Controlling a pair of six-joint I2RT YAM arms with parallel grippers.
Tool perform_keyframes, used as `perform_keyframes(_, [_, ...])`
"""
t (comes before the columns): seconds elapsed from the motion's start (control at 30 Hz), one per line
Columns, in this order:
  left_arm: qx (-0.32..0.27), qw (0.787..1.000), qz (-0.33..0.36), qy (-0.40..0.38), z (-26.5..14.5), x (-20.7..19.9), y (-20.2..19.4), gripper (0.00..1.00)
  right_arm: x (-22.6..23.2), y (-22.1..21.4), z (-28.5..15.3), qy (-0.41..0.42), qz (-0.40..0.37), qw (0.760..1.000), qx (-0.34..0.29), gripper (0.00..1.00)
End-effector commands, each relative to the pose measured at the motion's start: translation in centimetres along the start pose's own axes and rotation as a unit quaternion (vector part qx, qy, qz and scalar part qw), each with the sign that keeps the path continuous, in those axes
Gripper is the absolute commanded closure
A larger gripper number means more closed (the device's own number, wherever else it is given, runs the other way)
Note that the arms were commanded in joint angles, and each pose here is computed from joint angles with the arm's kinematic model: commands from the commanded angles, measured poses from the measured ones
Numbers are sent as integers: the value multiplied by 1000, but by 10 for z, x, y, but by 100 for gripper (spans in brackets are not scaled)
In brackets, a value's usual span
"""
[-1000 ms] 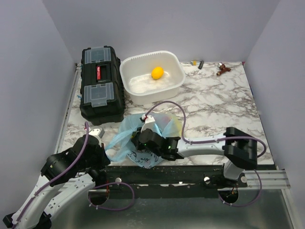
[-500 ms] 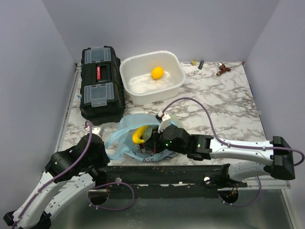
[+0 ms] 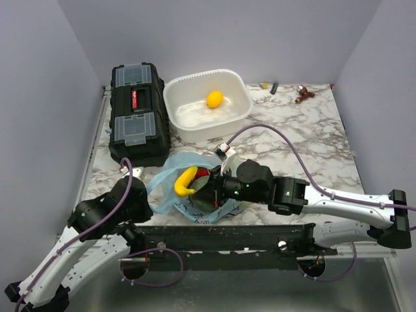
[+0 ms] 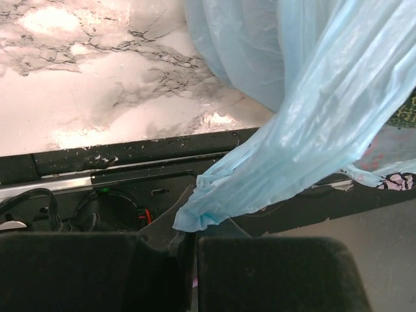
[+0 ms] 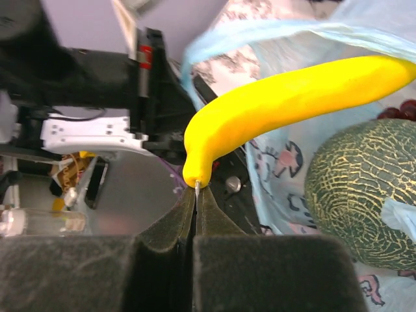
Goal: Take the fake fruits out of the plastic bag
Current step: Take out the fake fruit from the plastic bag, then place the fake fruit in the bin.
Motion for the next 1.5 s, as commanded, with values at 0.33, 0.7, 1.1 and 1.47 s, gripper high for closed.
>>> perform_keyframes(0.33, [-9, 1000, 14, 14, 7, -4, 6, 100, 46, 122, -28, 9, -38, 988, -150, 99])
perform_keyframes(0.7, [-21, 1000, 11, 3, 5, -3, 6, 100, -70, 181, 12, -283, -98, 934, -193, 99])
perform_keyframes(1.1, [-35, 999, 7, -21, 1, -1, 5, 100, -229, 165, 146, -212, -146, 965, -58, 99])
perform_keyframes(1.47, [-27, 999, 12, -26, 1, -2, 4, 100, -278, 152, 217, -245, -155, 957, 17, 45])
Point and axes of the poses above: each gripper's point midway between its finger pads, its own z axis out along the fingers, its own x axis along the line the jaws close on, y = z × x, the point moved 8 cm from there along -z, back along the fingers, and after that the axes turned 14 degrees about -z, right-handed, at the moved point
